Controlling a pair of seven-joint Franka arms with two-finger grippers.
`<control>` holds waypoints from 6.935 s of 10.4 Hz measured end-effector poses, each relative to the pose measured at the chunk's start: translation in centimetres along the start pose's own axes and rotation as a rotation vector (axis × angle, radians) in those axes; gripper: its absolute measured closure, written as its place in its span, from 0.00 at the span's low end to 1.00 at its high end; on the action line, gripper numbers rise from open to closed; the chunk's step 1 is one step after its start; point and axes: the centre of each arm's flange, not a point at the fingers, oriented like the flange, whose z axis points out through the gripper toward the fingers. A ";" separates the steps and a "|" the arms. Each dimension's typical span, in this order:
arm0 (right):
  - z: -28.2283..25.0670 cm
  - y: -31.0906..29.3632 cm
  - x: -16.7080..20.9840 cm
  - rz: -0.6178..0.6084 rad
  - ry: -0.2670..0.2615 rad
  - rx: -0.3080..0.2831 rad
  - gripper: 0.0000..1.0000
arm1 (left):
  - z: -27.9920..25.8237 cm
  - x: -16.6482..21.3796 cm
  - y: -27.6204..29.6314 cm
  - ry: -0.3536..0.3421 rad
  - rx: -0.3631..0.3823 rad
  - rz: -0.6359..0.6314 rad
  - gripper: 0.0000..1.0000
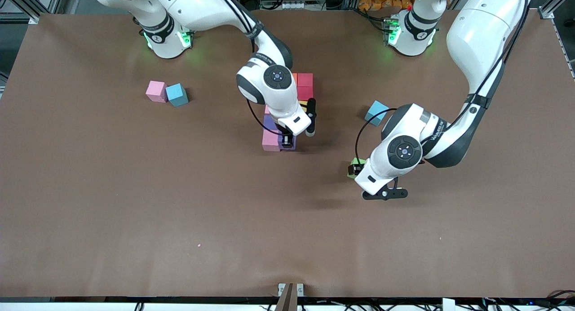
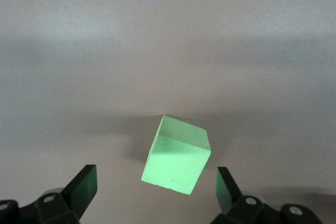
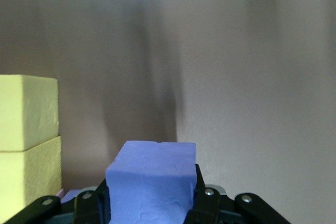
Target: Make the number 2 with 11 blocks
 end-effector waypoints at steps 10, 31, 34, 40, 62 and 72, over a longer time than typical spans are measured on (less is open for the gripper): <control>2.8 -0.3 -0.3 0.000 -0.015 0.018 0.44 | 5.6 -3.6 2.1 0.074 0.000 0.290 0.00; -5.0 0.8 -0.9 0.023 -0.096 0.035 0.00 | 6.8 -4.2 2.4 0.054 -0.033 -0.047 0.41; -13.1 6.2 -7.1 0.142 -0.090 -0.052 0.00 | 5.9 -5.3 4.6 0.049 -0.065 -0.263 0.41; -31.8 13.9 -24.0 0.441 0.005 -0.221 0.00 | 4.2 -9.5 13.2 0.046 -0.110 -0.787 0.41; -42.2 14.2 -52.8 1.552 -0.072 -0.015 0.00 | 9.4 -14.2 19.5 -0.016 -0.117 -1.417 0.42; -43.2 14.3 -53.9 1.574 -0.060 -0.031 0.00 | 9.0 -13.3 20.4 -0.026 -0.145 -1.459 0.42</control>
